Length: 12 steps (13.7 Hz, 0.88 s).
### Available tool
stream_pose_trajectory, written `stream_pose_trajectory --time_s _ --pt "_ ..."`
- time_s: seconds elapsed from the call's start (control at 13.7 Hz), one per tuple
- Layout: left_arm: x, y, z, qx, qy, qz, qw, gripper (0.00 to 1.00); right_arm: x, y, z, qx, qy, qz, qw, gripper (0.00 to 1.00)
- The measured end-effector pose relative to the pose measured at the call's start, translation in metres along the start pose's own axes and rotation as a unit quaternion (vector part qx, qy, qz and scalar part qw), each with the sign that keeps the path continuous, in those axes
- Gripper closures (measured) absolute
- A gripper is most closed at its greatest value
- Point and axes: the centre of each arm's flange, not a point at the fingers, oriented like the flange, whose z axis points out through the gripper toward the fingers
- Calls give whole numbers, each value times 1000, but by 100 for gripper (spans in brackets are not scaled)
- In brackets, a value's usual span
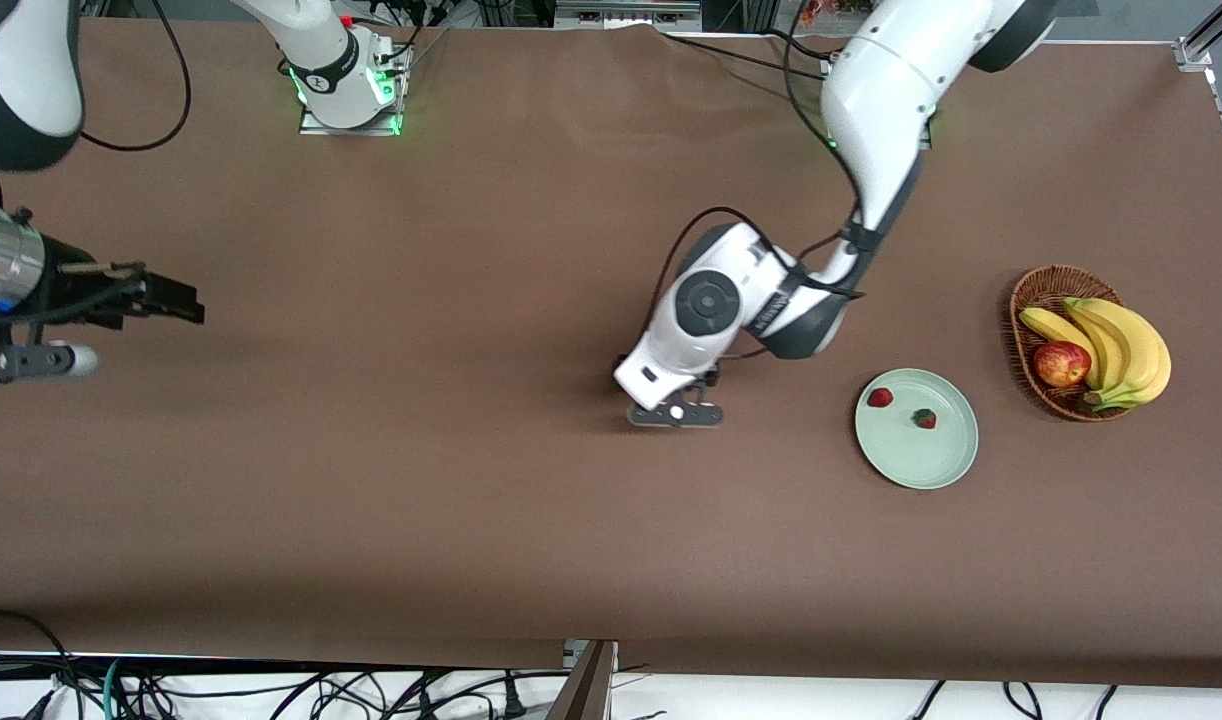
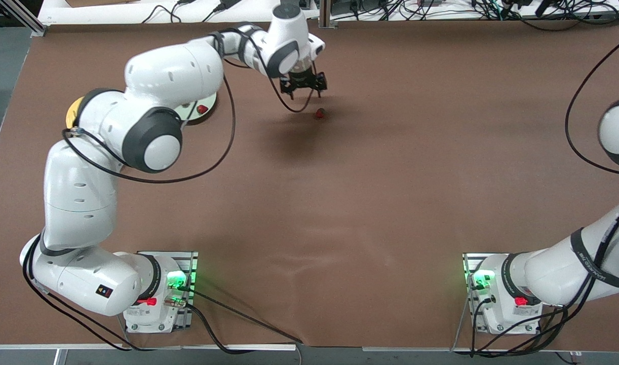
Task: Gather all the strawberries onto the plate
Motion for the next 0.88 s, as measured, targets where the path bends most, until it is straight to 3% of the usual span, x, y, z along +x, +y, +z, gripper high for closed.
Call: stream_pose_trajectory --time_s 0.15,0.44,0.51,0.66,0.73,0.81,0.88 --pt "-11 15 22 -8 4 -14 1000 0 -17 -16 -6 -30 -1 -22 999 0" --pt "-9 16 55 -16 23 -26 999 1 -36 -7 -40 -35 44 -15 998 0" --pt "-8 15 58 -14 24 -27 999 6 -42 -4 -48 -35 50 -13 998 0" --pt "-9 16 59 -13 24 -26 999 26 -50 -5 -51 -34 38 -12 999 0" --pt "-13 20 60 -13 24 -22 999 26 -52 -7 -49 -32 30 -11 999 0" --pt "-19 26 61 -12 24 -17 1000 33 -52 -8 -46 -30 24 -8 999 0" --pt "-24 31 62 -10 24 -12 1000 46 -53 -8 -43 -29 19 -6 999 0"
